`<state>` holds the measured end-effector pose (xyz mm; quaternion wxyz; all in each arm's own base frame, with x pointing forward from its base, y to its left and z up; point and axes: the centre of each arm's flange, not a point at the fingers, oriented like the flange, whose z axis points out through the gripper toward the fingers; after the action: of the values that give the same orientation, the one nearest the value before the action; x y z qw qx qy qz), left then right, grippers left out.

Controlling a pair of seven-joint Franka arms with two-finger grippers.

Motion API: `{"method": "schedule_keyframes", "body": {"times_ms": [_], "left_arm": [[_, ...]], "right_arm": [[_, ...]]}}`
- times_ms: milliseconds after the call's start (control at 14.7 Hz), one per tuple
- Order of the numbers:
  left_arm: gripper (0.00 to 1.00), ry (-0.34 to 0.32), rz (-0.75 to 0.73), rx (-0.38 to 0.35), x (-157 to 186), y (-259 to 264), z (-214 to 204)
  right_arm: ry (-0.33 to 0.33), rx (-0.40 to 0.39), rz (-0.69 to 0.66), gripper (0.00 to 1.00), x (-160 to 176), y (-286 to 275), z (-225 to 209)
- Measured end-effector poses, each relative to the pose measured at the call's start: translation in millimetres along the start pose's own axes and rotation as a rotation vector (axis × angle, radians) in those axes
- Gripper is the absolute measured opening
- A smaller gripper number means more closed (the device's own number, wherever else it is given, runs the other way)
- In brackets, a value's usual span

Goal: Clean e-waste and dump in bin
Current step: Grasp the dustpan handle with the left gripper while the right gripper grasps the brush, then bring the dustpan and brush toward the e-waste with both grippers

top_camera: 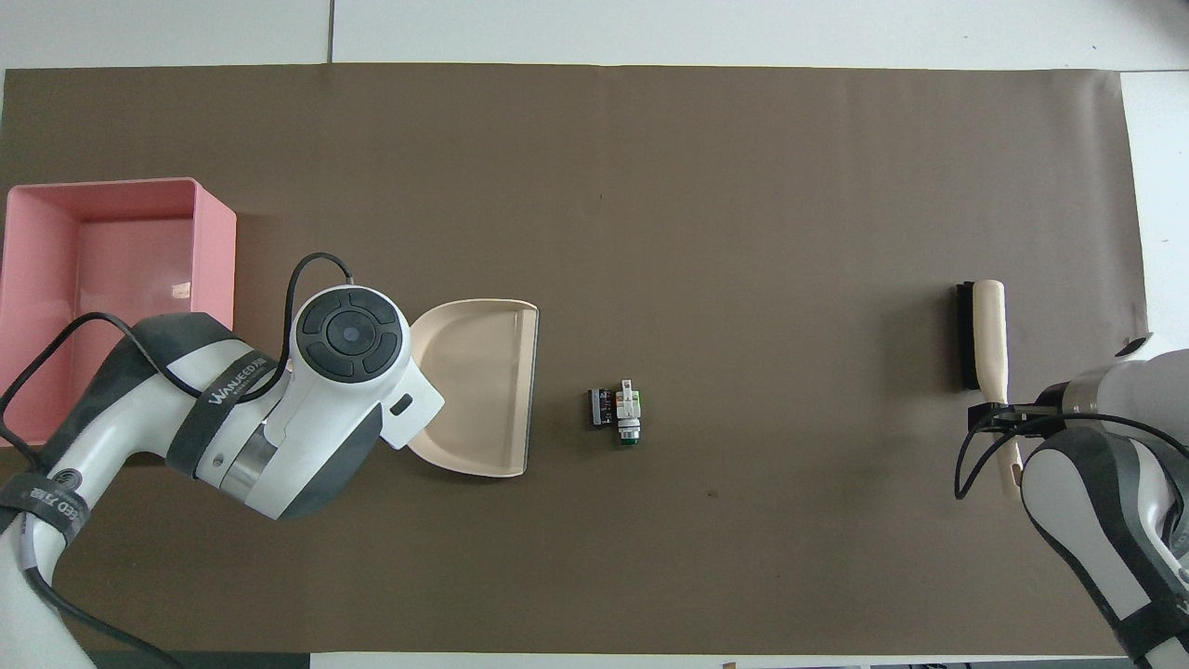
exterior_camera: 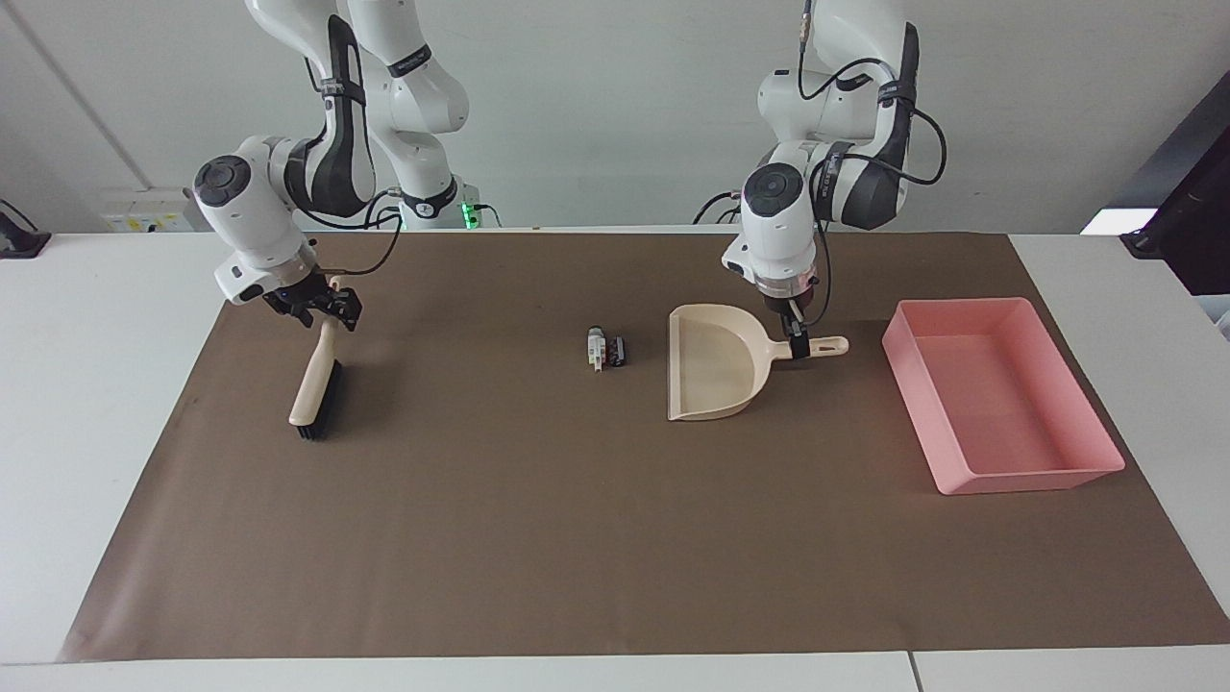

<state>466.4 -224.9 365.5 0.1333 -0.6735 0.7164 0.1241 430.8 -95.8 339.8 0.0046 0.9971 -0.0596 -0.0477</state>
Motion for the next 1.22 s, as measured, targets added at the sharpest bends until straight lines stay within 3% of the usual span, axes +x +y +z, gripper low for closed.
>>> {"method": "schedule_keyframes", "body": {"times_ms": [68, 136, 272, 340, 679, 951, 1019, 1223], "left_arm": [[0.96, -0.008, -0.003, 0.012, 2, 1, 5], [0.95, -0.014, -0.003, 0.017, 2, 2, 9], [0.95, -0.019, 0.001, 0.020, 4, 4, 14], [0.95, -0.020, 0.005, 0.019, 7, 4, 17], [0.90, -0.029, 0.016, 0.013, 14, 7, 22], [0.44, -0.029, -0.014, 0.016, 17, 8, 21], [0.38, -0.029, -0.018, 0.018, 18, 9, 20], [0.33, -0.029, -0.034, 0.019, 19, 9, 20]], "right_arm": [[-0.002, 0.000, -0.007, 0.65, 0, 0, 0], [-0.008, 0.001, -0.021, 0.57, -1, 0, 1], [-0.017, 0.001, -0.040, 0.31, -2, -1, 1], [-0.018, 0.001, -0.043, 0.26, -1, -1, 0], [-0.067, -0.003, -0.083, 0.26, 7, -14, -25], [-0.074, -0.033, -0.158, 0.26, 18, -95, -75], [-0.068, -0.043, -0.161, 0.26, 15, -123, -80], [-0.059, -0.071, -0.154, 0.26, -4, -199, -80]]}}
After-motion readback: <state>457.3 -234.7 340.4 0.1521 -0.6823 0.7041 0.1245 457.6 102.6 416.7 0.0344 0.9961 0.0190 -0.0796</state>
